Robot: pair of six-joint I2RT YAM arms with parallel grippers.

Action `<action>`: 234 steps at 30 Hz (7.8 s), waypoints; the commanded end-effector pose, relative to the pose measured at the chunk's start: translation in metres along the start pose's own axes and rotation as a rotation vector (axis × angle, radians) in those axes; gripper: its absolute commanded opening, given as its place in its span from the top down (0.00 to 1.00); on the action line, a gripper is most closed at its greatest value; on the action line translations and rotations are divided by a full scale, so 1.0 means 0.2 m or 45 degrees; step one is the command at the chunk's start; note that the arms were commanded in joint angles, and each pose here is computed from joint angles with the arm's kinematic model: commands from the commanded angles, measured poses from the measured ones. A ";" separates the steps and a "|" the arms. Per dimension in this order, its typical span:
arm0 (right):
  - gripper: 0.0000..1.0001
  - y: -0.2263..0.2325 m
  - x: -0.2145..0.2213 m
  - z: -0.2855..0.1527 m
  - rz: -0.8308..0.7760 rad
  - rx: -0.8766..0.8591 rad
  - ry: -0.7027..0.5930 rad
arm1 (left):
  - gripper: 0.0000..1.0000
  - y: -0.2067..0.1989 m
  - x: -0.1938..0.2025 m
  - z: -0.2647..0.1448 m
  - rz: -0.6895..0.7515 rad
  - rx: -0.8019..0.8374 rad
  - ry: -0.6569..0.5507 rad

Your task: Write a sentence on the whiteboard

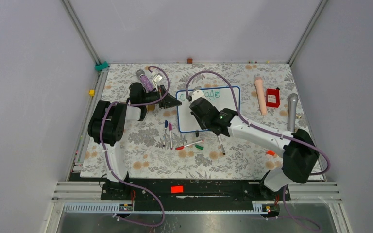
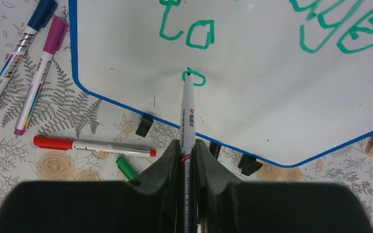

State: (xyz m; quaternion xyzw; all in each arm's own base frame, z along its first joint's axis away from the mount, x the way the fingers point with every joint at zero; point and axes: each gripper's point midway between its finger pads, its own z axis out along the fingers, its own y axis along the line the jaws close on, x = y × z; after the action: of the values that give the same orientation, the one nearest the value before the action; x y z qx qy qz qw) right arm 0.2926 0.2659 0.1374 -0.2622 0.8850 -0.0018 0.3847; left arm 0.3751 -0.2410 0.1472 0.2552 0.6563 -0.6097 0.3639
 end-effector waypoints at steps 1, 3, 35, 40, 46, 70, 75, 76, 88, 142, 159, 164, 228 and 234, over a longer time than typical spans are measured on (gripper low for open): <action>1.00 -0.04 -0.10 -0.12 0.065 -0.029 -0.170 | 1.00 -0.07 -0.04 0.01 0.133 0.090 0.032; 1.00 -0.06 -0.10 -0.13 0.078 -0.019 -0.175 | 1.00 -0.07 -0.04 0.01 0.133 0.090 0.033; 1.00 -0.12 0.00 0.02 0.150 0.068 -0.015 | 1.00 -0.08 -0.03 0.01 0.133 0.104 0.042; 1.00 -0.13 0.05 0.02 0.137 0.075 0.025 | 1.00 -0.07 -0.03 0.01 0.134 0.104 0.041; 1.00 -0.14 0.09 0.02 0.126 0.076 0.046 | 1.00 -0.08 -0.04 0.01 0.138 0.106 0.039; 1.00 -0.17 0.06 0.02 0.132 0.120 0.042 | 1.00 -0.07 -0.04 0.01 0.133 0.110 0.041; 1.00 -0.21 0.01 0.03 0.165 0.132 0.026 | 1.00 -0.07 -0.04 0.01 0.134 0.111 0.042; 1.00 -0.22 0.01 0.03 0.171 0.135 0.024 | 1.00 -0.07 -0.04 0.01 0.133 0.110 0.042; 1.00 -0.25 -0.04 0.01 0.198 0.137 -0.004 | 1.00 -0.07 -0.04 0.01 0.128 0.106 0.044; 1.00 -0.13 0.13 -0.25 0.205 -0.260 -0.110 | 1.00 -0.13 0.07 0.03 0.070 0.082 0.050; 1.00 -0.22 0.07 -0.11 0.204 -0.100 -0.143 | 1.00 -0.15 0.06 0.02 0.082 0.044 0.025; 1.00 -0.26 0.07 -0.10 0.210 -0.047 -0.159 | 1.00 -0.15 0.08 0.03 0.075 0.043 0.029; 1.00 -0.34 0.07 -0.01 0.184 0.098 -0.089 | 1.00 -0.15 0.09 0.04 0.054 0.072 0.051; 1.00 -0.34 0.03 -0.01 0.178 0.084 -0.122 | 1.00 -0.15 0.10 0.04 0.047 0.075 0.057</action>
State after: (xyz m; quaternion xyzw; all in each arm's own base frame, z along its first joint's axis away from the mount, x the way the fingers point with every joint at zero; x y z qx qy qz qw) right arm 0.2952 0.1995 0.1263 -0.2077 0.8972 0.0150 0.3894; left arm 0.3582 -0.2480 0.1450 0.2411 0.6655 -0.6042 0.3660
